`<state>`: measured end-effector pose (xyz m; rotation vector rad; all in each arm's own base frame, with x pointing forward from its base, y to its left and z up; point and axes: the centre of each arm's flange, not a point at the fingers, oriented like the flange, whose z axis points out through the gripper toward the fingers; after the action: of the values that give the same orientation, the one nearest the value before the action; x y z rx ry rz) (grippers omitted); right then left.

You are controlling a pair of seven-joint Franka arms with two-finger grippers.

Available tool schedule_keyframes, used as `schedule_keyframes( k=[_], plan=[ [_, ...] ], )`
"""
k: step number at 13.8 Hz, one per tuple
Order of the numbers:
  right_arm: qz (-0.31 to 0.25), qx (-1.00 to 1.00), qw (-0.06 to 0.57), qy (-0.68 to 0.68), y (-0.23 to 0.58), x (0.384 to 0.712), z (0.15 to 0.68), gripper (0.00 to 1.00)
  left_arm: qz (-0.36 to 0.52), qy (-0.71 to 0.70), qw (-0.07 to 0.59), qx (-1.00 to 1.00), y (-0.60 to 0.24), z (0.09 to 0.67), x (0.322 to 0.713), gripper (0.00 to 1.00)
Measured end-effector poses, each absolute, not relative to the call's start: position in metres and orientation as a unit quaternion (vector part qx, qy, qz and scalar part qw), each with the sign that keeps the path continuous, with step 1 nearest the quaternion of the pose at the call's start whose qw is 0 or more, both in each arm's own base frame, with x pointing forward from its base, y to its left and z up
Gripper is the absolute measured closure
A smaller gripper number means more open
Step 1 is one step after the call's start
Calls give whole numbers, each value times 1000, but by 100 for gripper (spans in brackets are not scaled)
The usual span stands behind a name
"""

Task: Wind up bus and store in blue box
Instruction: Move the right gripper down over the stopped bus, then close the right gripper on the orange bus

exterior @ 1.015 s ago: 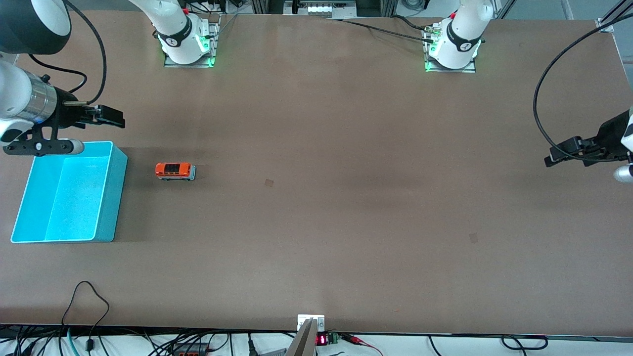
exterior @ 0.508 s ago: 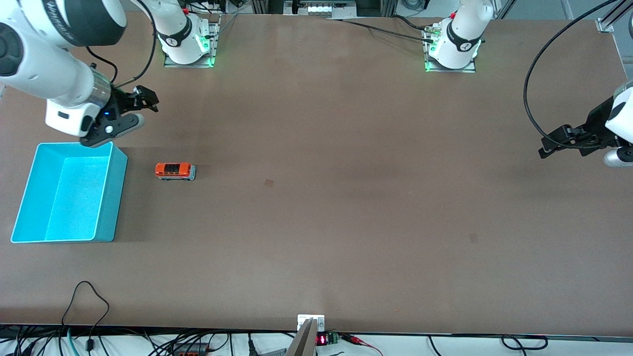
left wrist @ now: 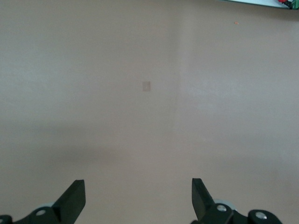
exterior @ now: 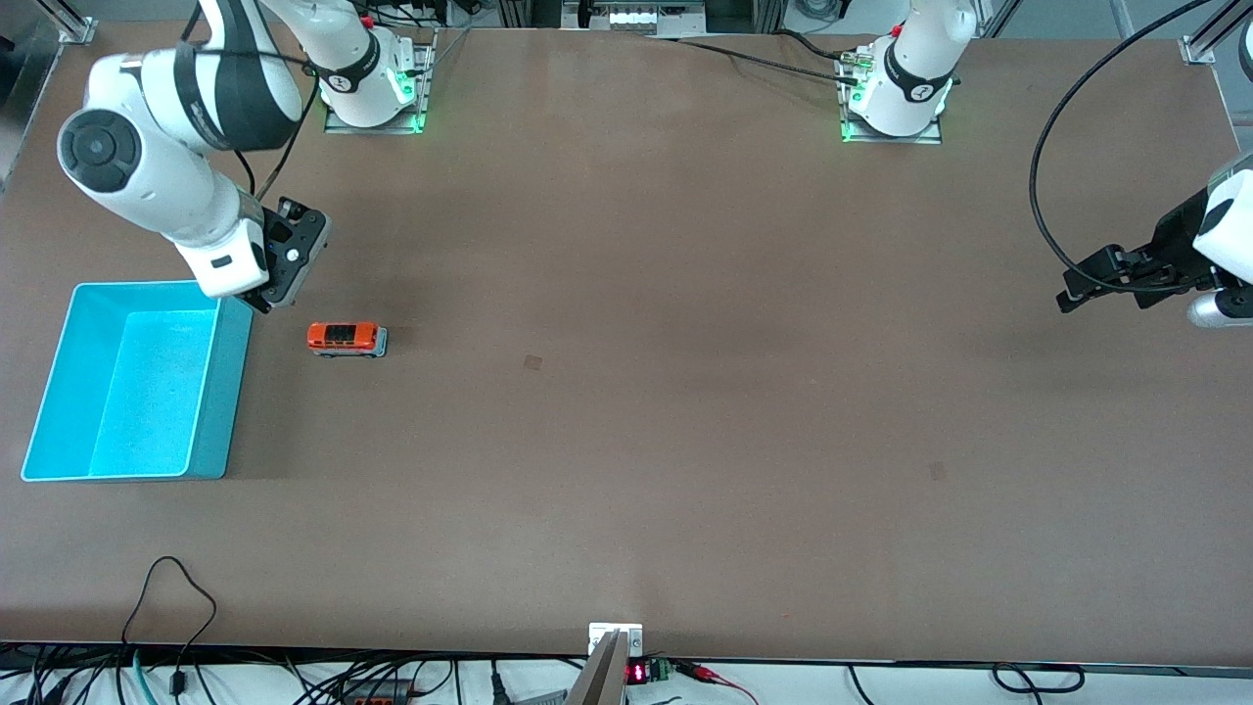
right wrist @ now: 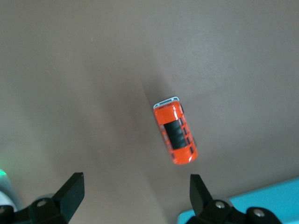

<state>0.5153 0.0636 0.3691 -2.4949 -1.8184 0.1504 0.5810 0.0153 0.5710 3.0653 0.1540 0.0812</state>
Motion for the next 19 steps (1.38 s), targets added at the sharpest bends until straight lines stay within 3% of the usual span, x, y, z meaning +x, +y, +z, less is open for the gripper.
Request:
schedule_keyframes(
  k=[5,9,19],
  plan=[
    [29,-733,18,-679,47,510,292,0,7,50,35,998,14,576,571,0],
    [36,-693,-20,-720,52,512,278,0,0,50,30,998,14,573,570,0],
    [10,-685,-7,-728,58,515,219,0,4,52,25,998,18,583,570,0]
  ],
)
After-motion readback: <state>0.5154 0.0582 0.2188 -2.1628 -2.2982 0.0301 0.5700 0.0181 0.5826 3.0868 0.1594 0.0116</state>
